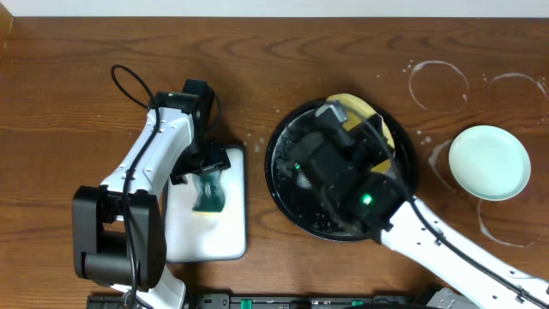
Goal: Clean dirty plates on tray and stack at the side
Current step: 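Lift the yellow plate out of the soapy tray with the right gripper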
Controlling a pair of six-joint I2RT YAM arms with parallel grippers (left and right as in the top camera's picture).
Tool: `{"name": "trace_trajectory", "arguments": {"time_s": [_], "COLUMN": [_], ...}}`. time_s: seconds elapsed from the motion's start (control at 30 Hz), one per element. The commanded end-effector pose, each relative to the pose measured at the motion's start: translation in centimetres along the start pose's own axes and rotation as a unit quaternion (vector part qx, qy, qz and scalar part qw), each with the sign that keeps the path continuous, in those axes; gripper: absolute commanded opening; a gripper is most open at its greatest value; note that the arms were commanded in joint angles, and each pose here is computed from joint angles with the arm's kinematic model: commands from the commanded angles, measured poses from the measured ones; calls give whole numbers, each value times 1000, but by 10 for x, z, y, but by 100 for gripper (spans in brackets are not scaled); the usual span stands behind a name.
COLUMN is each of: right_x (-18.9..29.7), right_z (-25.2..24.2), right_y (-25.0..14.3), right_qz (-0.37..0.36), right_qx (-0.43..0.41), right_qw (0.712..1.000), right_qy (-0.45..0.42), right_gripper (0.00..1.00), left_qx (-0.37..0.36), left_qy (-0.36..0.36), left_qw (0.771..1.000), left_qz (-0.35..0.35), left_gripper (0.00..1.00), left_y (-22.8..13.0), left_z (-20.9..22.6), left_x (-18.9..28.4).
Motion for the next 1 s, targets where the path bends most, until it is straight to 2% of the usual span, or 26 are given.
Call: {"name": "trace_trajectory", "arguments": {"time_s": [0.0, 0.97], "right_x": [16, 23], "right_z": [-16, -16], "right_y": [7, 11], "right_qz": [-13, -25], "right_qx": [1, -10], "right_qw": [997, 996], "right_qy": [-73, -83], "right_gripper": [1, 1], "left_qx": [-2, -2], "left_qy": [7, 7], "left_qw": [1000, 1000], "left_qz": [0, 0], "left_gripper": [80, 80], "left_y": [0, 0], "left_z": [2, 2], "left_x": [0, 0]}}
Point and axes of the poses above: each gripper's point midway between its finger pads, its own x axis back along the fingers, its own z axis along the line the jaws close on, y = z × x, the point moved 10 cm from there along x, back along the fingers, and after that the axes turned 10 degrees about -x, right-handed, at the moved point
